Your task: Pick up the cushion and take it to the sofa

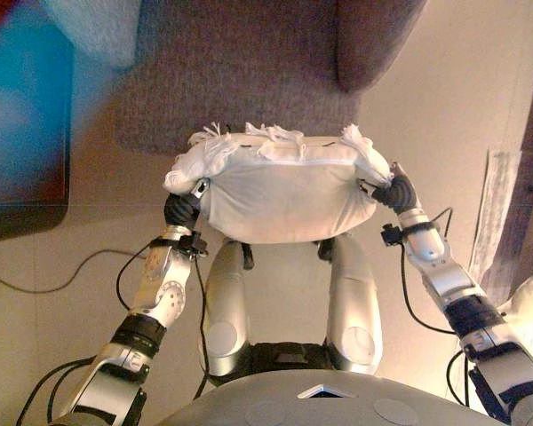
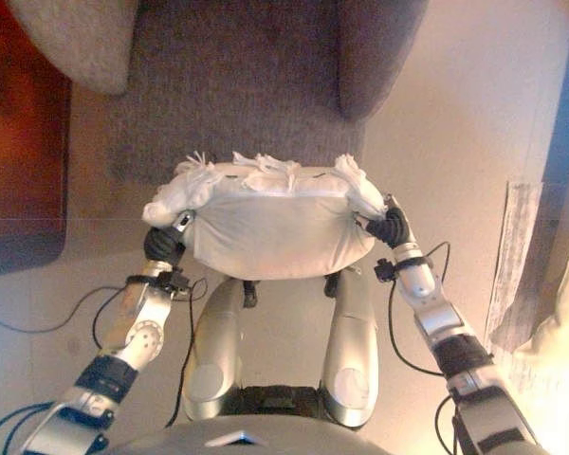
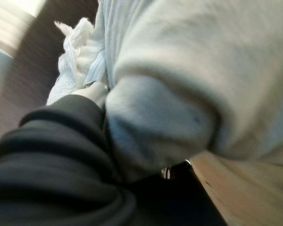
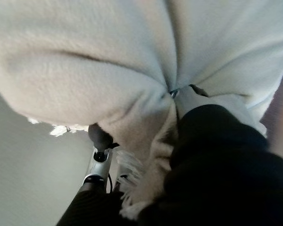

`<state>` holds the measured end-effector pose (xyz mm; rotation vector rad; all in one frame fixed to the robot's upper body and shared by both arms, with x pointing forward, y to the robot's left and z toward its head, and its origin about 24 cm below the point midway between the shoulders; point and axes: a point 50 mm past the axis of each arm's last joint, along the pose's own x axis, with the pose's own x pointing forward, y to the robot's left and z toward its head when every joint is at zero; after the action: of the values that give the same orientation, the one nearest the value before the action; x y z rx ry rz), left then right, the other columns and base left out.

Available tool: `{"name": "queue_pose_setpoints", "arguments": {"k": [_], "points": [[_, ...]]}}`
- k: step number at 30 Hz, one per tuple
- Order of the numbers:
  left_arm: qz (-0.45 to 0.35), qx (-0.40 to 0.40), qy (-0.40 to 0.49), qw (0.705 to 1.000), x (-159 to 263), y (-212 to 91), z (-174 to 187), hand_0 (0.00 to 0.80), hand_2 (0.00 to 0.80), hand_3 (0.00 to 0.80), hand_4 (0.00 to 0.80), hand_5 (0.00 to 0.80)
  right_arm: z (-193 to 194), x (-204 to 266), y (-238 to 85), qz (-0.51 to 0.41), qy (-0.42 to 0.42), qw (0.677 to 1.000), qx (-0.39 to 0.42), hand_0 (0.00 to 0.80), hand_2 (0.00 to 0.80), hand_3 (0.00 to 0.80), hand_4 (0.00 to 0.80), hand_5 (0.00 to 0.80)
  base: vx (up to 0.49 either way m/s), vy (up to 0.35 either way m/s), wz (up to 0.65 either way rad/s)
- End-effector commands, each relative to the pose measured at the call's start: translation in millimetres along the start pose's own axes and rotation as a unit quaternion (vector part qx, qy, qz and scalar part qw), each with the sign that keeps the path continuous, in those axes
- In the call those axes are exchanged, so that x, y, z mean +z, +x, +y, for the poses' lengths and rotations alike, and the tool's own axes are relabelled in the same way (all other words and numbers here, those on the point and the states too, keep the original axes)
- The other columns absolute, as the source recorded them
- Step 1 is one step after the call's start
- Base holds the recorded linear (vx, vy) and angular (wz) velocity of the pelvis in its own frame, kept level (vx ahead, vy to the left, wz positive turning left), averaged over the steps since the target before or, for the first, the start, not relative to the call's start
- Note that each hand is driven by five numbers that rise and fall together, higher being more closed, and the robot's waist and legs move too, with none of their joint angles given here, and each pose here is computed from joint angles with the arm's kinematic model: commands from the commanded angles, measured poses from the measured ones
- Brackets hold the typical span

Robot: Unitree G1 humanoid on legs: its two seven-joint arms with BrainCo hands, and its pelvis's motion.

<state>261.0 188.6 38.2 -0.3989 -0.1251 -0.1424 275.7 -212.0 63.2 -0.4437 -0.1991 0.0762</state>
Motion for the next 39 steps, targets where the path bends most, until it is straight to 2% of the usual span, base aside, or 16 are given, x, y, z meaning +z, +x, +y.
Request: {"name": "queue_pose_setpoints", "arguments": {"k": [1,5,9,18,22,27,33,39], "points": [[-0.137,-0.109,-0.002,0.985,47,4,-32,0.8,0.8,0.8,0.8,0.8,-17,61,1,-0.181,0.017,0.983,-0.028,0.8,0.8,0.8,0.8,0.8,0.287,-0.001,-0.13],[-0.152,-0.106,-0.002,0.983,53,-12,-27,0.8,0.8,0.8,0.8,0.8,-18,67,-17,-0.196,0.024,0.98,-0.022,0.8,0.8,0.8,0.8,0.8,0.284,0.01,-0.13],[-0.202,-0.112,0.013,0.973,72,-24,-32,0.8,0.8,0.8,0.8,0.8,-26,83,-31,-0.234,0.045,0.971,-0.027,0.8,0.8,0.8,0.8,0.8,0.24,0.027,0.01],[-0.287,-0.132,-0.011,0.949,103,-20,-54,0.8,0.8,0.8,0.8,0.8,-26,137,-35,-0.368,0.098,0.924,-0.047,0.8,0.8,0.8,0.8,0.8,0.074,0.016,0.0],[-0.281,-0.145,-0.017,0.948,105,-16,-62,0.8,0.8,0.8,0.8,0.8,-24,144,-35,-0.375,0.107,0.92,-0.041,0.8,0.8,0.8,0.8,0.8,-0.001,-0.033,-0.06],[-0.261,-0.142,-0.019,0.955,101,-17,-60,0.8,0.8,0.8,0.8,0.8,-19,136,-33,-0.342,0.119,0.931,-0.033,0.8,0.8,0.8,0.8,0.8,-0.007,-0.098,-0.06],[-0.291,-0.123,-0.012,0.949,106,-20,-54,0.8,0.8,0.8,0.8,0.8,-16,134,-32,-0.344,0.135,0.929,-0.002,0.8,0.8,0.8,0.8,0.8,-0.063,-0.142,-0.16],[-0.305,-0.103,-0.012,0.947,106,-25,-52,0.8,0.8,0.8,0.8,0.8,-6,135,-30,-0.35,0.149,0.925,0.019,0.8,0.8,0.8,0.8,0.8,0.031,-0.18,-0.51]]}}
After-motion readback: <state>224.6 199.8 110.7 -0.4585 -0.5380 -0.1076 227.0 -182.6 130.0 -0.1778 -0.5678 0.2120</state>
